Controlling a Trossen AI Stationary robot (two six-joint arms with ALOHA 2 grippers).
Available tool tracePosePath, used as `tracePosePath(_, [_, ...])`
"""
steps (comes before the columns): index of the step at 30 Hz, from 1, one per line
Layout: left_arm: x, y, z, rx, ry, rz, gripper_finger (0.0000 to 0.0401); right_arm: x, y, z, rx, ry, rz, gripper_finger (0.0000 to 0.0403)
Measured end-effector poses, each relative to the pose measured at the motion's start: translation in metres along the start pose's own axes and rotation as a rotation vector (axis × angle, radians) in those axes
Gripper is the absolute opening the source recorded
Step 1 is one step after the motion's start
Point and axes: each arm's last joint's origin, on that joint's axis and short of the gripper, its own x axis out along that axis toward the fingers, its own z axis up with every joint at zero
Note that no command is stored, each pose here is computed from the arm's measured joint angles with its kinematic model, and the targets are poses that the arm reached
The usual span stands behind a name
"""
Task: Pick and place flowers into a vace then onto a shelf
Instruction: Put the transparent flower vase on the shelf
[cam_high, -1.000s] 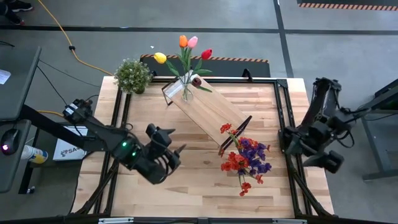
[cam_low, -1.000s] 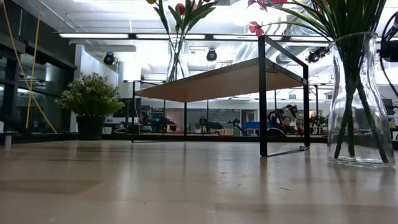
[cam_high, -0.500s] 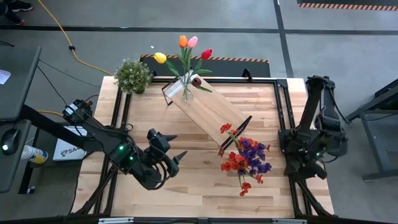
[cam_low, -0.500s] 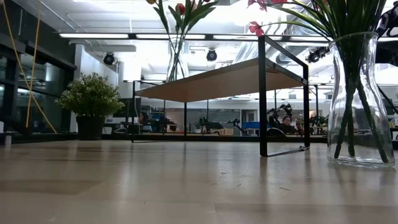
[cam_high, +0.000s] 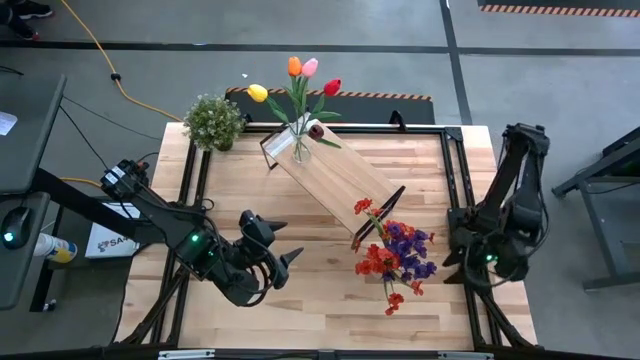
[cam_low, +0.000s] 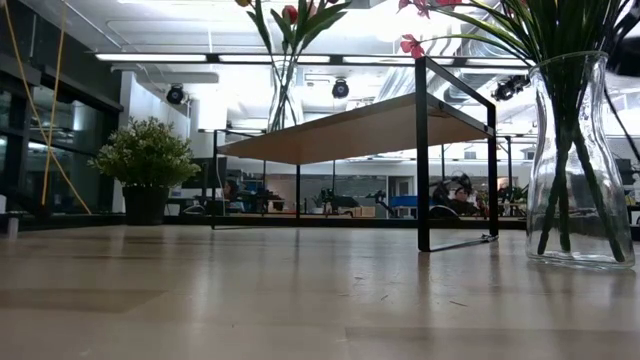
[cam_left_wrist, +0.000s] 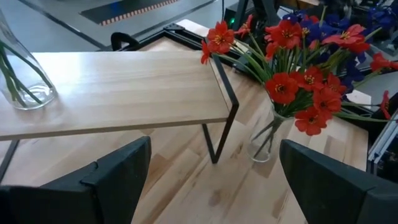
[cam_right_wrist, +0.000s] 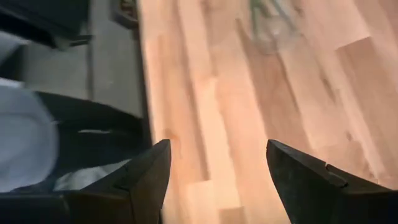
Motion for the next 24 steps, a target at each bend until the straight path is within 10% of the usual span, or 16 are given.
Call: tracePosePath(24, [0.000,-0.001,-0.003,0.055,0.086,-0.056,0.0388,0.109,0.006,0.017,-0.046,-0.206,-0.447,0.0254])
